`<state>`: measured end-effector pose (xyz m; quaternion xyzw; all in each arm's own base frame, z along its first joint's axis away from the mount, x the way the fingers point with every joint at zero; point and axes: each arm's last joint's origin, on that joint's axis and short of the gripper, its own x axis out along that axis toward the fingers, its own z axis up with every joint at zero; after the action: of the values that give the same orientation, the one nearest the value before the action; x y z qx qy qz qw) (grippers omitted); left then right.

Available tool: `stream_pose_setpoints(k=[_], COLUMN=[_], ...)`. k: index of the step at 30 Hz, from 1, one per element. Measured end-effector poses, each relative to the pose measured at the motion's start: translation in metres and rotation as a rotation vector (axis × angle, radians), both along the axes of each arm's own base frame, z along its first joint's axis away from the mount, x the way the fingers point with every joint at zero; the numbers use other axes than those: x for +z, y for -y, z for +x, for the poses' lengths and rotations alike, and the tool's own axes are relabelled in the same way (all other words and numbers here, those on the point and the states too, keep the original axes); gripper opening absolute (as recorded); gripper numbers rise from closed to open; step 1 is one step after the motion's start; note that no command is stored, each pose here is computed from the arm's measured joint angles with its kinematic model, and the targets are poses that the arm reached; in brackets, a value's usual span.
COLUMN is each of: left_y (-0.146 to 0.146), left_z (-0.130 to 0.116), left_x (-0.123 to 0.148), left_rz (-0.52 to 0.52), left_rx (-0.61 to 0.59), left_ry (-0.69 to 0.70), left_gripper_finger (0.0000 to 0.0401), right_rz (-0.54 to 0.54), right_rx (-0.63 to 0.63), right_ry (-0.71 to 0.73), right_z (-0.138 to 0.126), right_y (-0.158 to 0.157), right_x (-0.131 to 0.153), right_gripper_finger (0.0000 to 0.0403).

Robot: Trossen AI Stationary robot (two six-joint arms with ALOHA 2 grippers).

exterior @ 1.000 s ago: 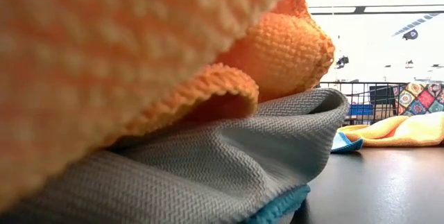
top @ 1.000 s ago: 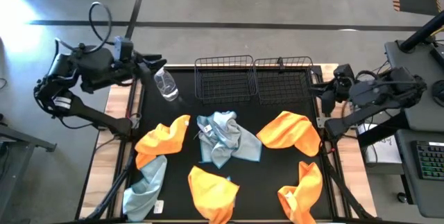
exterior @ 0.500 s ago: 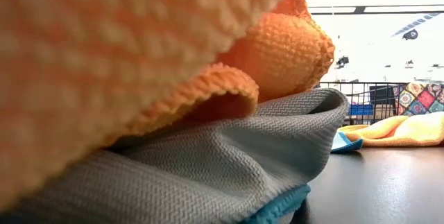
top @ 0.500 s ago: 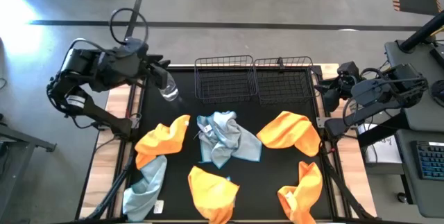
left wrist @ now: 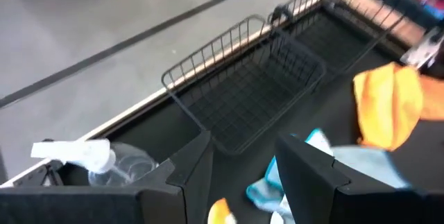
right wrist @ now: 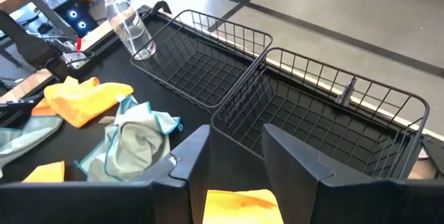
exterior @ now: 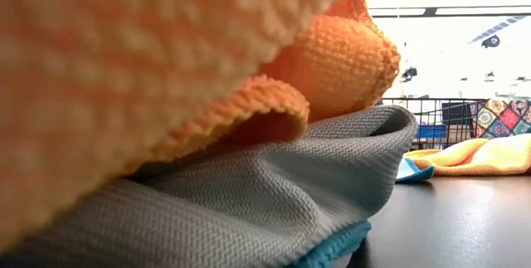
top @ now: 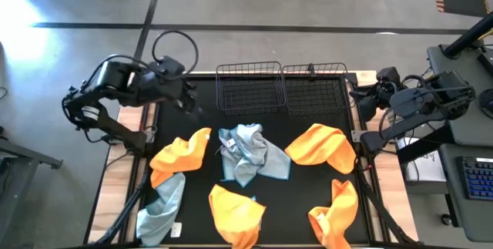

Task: Sort microfiber towel by color & place in baskets
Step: Put the middle blue microfiber towel into the left black wire basket

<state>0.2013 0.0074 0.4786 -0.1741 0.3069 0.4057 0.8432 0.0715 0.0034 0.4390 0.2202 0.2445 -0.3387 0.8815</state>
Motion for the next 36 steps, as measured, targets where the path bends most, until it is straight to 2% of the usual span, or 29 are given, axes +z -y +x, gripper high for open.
stream_pose_setpoints(k=[3,10,20,28,36], left_y=[0.001,0.007,0.014,0.017,0.018], left_z=[0.008,0.029,0.061,0.092,0.115], left_x=[-0.009,-0.031,-0.056,-0.072,-0.089], left_rz=[-0.024,-0.131,-0.269,-0.271,-0.192], left_rx=[-0.019,-0.199,-0.376,-0.458,-0.587], left_ry=[-0.043,-0.195,-0.285,-0.252,-0.336], left_gripper_finger=[0.0141,0.0141,0.0141,0.0141,0.0141], right_rz=[0.000,0.012,-0.009,-0.048,-0.061], right_rx=[0.000,-0.011,0.003,0.037,0.052], right_ry=[0.000,0.009,-0.011,-0.044,-0.057], right_z=[0.000,0.000,0.000,-0.001,-0.001], right_y=[0.000,0.000,0.000,0.000,0.000], right_x=[0.000,0.000,-0.001,-0.001,-0.001], right_gripper_finger=[0.0123,0.0123,0.0123,0.0123,0.0123])
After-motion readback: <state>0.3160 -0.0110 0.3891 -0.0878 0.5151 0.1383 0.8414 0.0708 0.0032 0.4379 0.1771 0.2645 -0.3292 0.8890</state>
